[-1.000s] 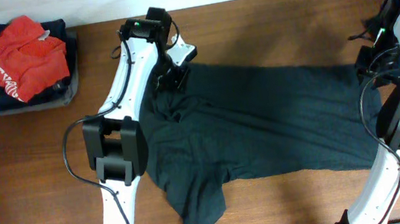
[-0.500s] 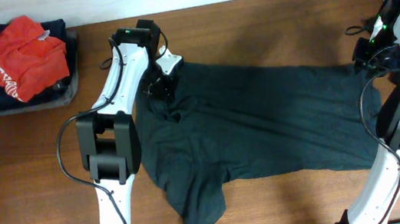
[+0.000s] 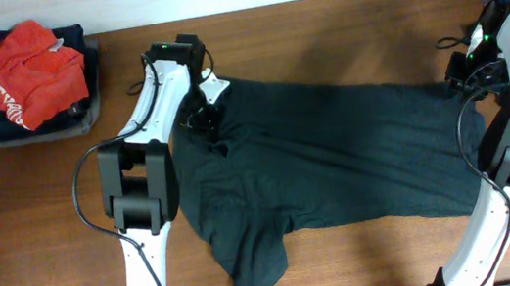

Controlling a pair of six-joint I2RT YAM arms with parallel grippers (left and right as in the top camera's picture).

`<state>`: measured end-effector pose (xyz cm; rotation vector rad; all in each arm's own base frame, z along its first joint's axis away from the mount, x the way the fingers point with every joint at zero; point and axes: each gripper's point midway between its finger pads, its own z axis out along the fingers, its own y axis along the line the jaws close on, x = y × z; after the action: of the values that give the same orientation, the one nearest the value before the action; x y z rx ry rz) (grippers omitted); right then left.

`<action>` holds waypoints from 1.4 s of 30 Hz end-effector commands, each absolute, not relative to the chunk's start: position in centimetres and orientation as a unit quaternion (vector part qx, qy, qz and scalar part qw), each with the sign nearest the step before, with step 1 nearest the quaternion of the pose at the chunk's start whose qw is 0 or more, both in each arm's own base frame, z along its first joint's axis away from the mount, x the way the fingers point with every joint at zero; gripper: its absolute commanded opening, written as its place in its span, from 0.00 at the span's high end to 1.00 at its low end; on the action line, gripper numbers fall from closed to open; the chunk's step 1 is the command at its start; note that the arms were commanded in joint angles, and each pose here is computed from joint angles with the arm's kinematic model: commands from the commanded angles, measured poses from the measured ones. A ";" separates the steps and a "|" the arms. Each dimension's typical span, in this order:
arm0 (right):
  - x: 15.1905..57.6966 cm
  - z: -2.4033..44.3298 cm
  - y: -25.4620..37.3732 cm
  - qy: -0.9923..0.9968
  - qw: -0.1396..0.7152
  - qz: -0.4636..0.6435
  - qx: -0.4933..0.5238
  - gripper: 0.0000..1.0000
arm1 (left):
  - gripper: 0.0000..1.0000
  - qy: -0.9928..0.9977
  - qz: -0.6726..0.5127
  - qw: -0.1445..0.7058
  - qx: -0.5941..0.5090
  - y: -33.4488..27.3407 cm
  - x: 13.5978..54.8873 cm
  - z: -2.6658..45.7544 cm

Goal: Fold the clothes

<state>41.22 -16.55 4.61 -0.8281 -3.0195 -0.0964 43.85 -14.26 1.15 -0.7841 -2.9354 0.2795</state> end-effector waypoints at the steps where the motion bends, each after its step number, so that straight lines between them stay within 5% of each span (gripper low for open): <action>1: 41.2 3.4 -15.8 -0.964 0.018 -0.045 -0.261 0.75 | 0.81 -0.969 0.077 0.059 -0.229 -11.4 44.2 0.0; 14: 42.6 -0.8 -15.1 -0.965 0.024 -0.060 -0.254 0.76 | 0.81 -0.973 0.080 0.063 -0.205 -9.2 44.3 0.0; 36: 50.6 -0.9 -18.8 -0.957 -0.150 -0.031 -0.247 0.87 | 0.79 -0.968 0.022 0.062 -0.241 -6.1 44.8 -1.8; 42: 50.1 -3.2 -20.6 -0.956 -0.139 0.015 -0.259 0.86 | 0.59 -0.969 0.024 0.066 -0.237 -4.8 44.6 -2.7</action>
<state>51.54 -19.43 0.48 -0.8743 -3.3836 -0.0860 45.27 -8.81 0.51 -0.7530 -2.9831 0.2004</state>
